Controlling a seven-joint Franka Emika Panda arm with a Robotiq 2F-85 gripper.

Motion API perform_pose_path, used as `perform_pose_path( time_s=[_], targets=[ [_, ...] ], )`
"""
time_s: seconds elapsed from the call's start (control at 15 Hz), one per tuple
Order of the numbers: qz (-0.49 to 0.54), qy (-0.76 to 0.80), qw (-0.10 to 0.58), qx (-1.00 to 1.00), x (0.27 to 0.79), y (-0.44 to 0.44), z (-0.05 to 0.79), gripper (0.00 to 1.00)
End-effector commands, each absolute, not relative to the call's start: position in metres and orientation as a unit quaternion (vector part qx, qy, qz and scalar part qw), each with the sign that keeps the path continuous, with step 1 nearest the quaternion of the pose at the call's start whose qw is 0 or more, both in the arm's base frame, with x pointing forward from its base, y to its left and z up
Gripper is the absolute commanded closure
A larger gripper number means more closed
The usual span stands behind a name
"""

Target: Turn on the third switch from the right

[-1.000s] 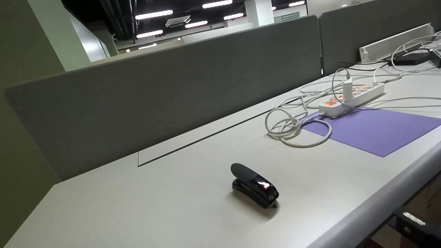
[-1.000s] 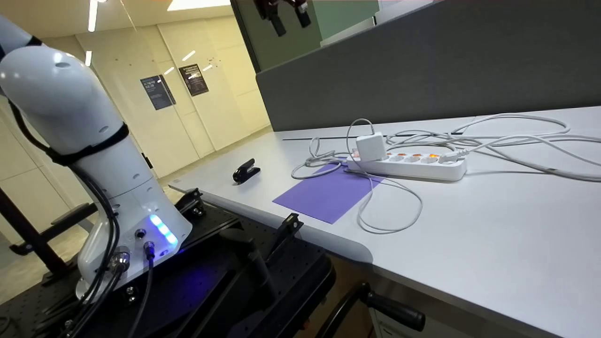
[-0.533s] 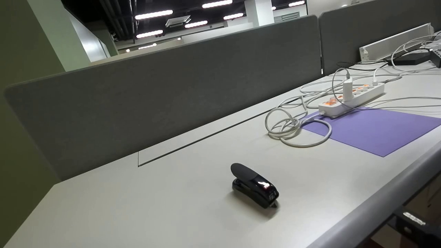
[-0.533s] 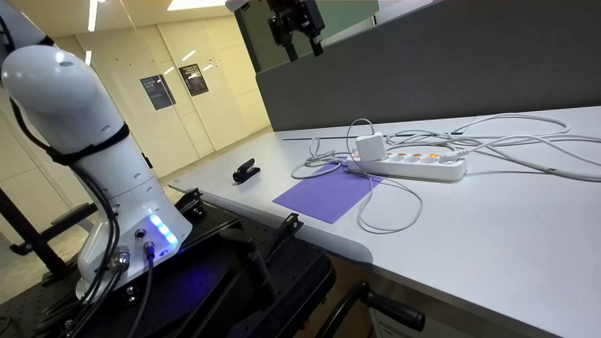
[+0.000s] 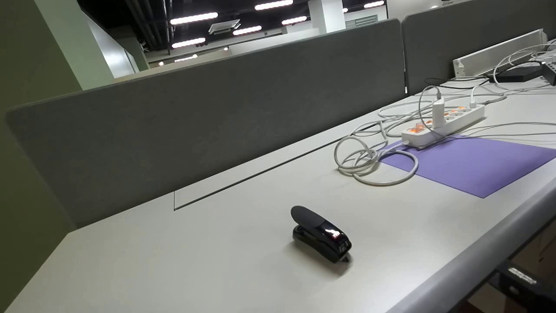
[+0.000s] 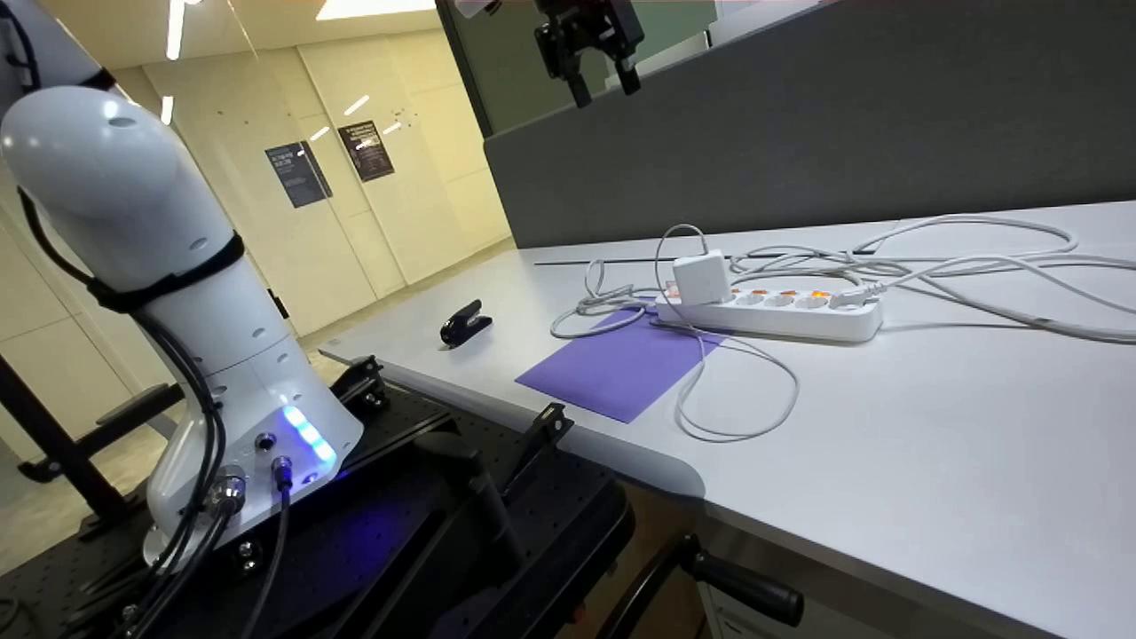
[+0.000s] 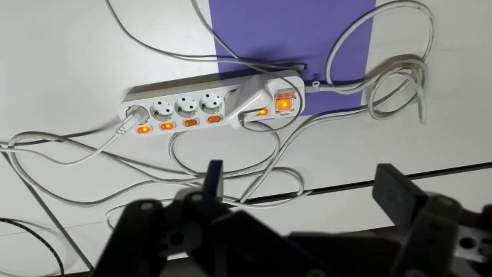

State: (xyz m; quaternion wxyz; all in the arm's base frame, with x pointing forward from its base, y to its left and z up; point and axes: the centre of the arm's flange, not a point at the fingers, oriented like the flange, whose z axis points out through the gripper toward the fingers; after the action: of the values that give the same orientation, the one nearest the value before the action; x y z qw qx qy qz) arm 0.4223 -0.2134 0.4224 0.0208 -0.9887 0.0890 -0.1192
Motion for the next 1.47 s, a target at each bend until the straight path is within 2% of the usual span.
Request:
perform_pose_path(
  time_s=[0.0, 0.4, 0.47, 0.53, 1.2, 1.33, 1.4],
  targets=[
    [-0.109, 0.107, 0.008, -0.988, 0.477, -0.251, 0.421, 0.0],
    [-0.083, 0.086, -0.02, -0.993, 0.532, -0.266, 0.384, 0.0],
    [-0.083, 0.077, -0.024, -0.993, 0.54, -0.265, 0.374, 0.07],
    [-0.08, 0.071, -0.024, -0.994, 0.546, -0.263, 0.366, 0.26],
    [-0.053, 0.067, 0.0, -0.996, 0.562, -0.279, 0.294, 0.95],
    [-0.044, 0.067, -0.004, -0.997, 0.551, -0.27, 0.292, 1.0],
    [-0.041, 0.068, -0.003, -0.997, 0.55, -0.273, 0.288, 0.91]
  ],
)
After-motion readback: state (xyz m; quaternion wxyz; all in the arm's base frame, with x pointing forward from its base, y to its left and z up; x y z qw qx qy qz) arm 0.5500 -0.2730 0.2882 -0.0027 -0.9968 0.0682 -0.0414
